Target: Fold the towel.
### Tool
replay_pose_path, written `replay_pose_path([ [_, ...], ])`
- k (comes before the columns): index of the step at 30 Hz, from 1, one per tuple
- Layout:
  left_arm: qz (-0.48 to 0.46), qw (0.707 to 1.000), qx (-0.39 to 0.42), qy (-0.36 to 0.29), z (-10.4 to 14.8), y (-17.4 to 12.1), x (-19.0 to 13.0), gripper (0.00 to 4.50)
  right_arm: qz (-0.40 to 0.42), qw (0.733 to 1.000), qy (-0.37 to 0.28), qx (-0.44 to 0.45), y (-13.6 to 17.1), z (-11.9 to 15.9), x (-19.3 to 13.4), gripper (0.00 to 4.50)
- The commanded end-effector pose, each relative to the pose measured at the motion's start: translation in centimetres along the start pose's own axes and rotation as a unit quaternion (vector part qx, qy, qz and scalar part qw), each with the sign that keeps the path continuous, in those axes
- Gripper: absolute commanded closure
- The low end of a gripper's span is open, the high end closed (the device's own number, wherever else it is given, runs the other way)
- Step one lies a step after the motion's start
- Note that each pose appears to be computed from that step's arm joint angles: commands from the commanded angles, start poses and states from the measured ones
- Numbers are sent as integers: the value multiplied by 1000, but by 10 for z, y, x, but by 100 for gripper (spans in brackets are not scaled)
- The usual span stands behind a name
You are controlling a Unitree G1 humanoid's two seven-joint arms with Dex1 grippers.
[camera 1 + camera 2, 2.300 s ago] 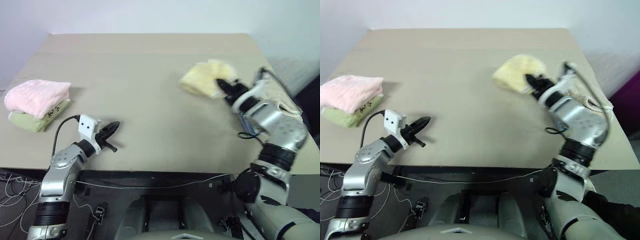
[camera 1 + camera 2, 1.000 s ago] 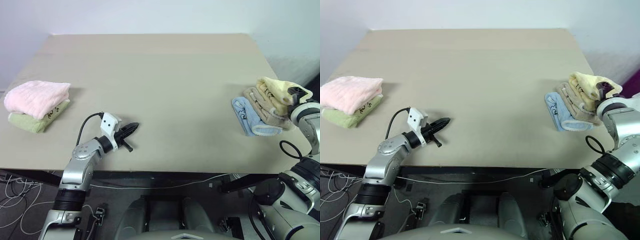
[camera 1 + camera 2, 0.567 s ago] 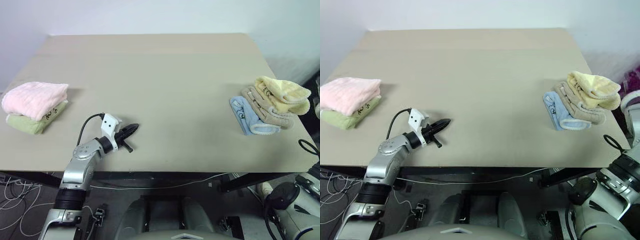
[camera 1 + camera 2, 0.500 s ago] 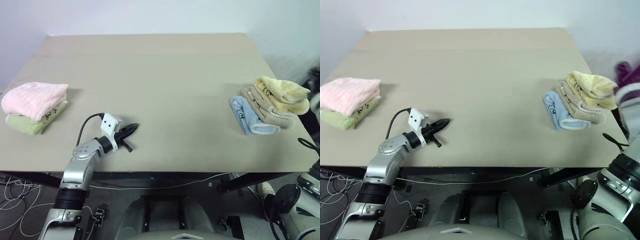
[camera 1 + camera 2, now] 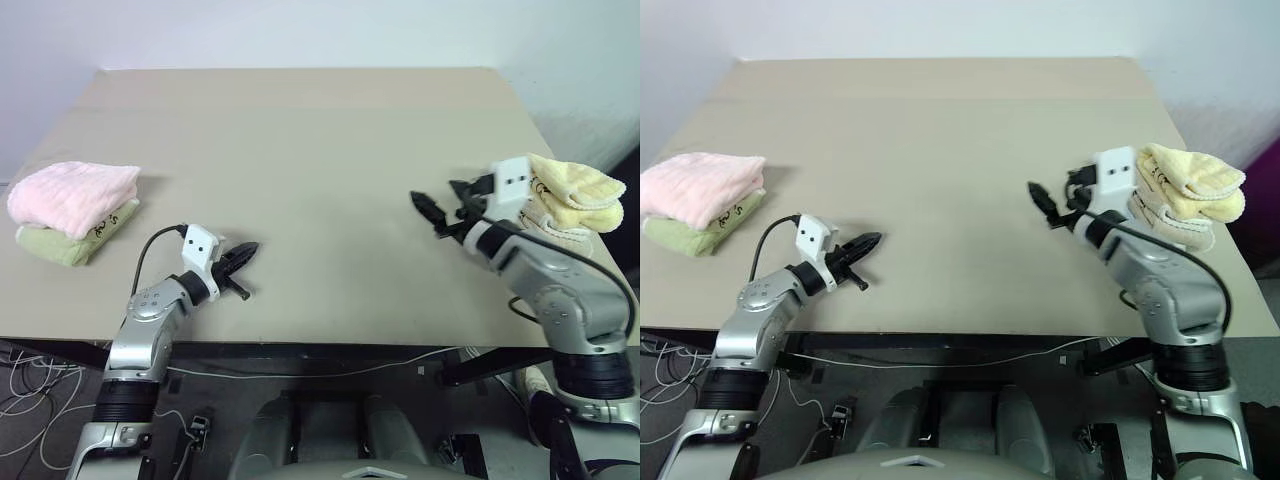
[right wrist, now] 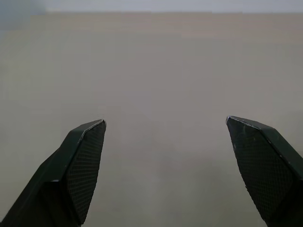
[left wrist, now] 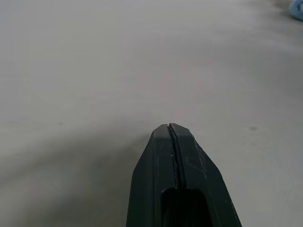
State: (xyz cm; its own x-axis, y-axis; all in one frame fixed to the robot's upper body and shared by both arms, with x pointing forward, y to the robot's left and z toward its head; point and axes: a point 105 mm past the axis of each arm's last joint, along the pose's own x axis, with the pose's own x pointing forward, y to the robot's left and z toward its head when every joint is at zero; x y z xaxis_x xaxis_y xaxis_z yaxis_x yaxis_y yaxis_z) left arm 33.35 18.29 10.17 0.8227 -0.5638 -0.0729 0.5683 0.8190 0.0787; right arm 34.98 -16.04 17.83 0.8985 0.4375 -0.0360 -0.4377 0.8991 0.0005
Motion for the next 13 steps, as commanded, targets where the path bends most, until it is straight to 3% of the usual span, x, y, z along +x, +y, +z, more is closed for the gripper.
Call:
replay_pose_path([
  [1, 23, 999, 25, -18, 18, 12, -13, 450, 35, 999, -10, -32, 15, 0, 6, 22],
  [13, 42, 998, 37, -2, 20, 15, -33, 450, 76, 996, -4, -36, 37, -16, 15, 22],
])
